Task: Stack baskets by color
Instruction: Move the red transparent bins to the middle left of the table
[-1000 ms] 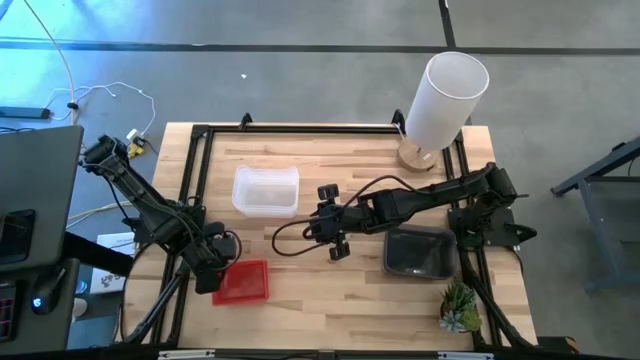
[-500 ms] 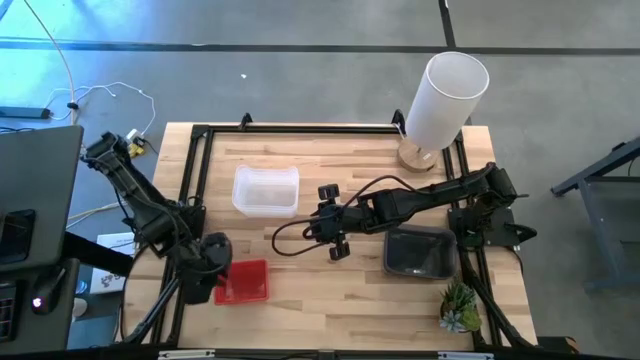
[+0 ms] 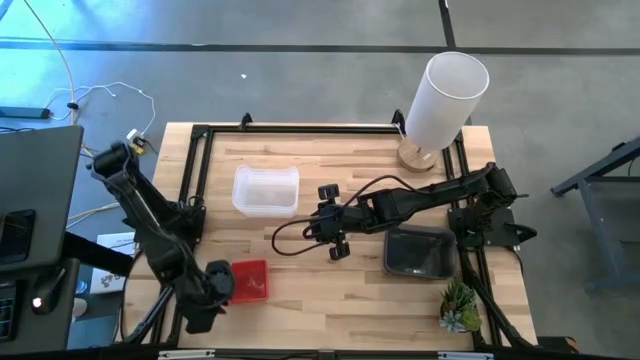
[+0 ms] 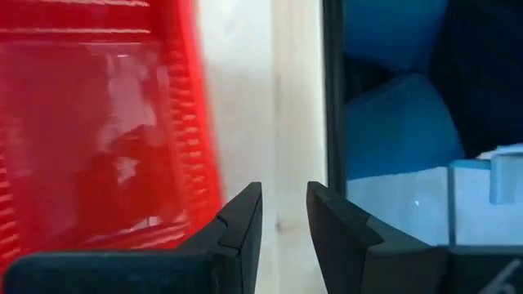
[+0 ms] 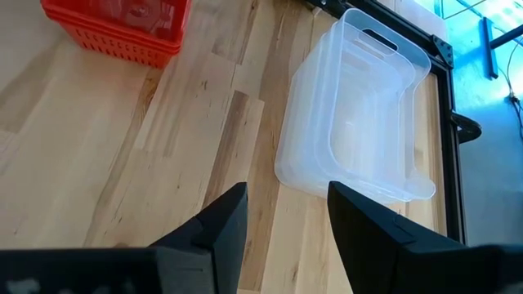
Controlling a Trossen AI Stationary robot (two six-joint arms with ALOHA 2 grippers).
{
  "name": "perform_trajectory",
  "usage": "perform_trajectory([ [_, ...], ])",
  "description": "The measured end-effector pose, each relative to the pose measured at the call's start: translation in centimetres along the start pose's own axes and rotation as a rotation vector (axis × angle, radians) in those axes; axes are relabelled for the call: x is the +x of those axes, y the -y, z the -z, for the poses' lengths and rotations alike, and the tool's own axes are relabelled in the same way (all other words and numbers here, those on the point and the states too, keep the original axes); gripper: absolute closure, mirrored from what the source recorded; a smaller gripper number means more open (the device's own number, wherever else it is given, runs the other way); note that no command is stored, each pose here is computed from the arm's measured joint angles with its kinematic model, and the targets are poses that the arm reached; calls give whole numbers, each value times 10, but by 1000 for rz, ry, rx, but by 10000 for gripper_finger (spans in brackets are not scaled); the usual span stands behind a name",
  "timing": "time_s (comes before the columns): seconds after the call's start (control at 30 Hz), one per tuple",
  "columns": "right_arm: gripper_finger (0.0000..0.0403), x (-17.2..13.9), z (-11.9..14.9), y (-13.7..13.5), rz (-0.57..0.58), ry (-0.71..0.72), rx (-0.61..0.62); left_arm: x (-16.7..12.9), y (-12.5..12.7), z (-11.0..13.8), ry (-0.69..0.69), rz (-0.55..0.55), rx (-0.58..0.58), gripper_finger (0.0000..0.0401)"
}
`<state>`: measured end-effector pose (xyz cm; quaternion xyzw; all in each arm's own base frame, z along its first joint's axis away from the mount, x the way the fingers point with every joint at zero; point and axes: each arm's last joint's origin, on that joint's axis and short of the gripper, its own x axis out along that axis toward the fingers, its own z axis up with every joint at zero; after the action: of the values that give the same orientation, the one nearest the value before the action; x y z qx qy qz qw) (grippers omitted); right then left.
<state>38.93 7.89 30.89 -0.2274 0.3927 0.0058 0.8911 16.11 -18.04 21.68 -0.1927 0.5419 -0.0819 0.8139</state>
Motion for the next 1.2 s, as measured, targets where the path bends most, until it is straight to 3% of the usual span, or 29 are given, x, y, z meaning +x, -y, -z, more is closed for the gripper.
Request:
perform_trajectory([
  [0.2, 245, 0, 0, 0, -1, -3, -1, 21, 10, 3, -32, 33, -44, 316],
  [0.7, 245, 0, 1, -1, -7, -6, 34, 55, -9, 8, -169, -178, -99, 316],
  [1.0, 245, 0, 1, -1, -6, -8, 34, 56, -23, -10, -131, -217, -75, 316],
  [1.2, 245, 0, 1, -1, -7, -9, 33, 57, -33, -31, -74, -187, -61, 316],
])
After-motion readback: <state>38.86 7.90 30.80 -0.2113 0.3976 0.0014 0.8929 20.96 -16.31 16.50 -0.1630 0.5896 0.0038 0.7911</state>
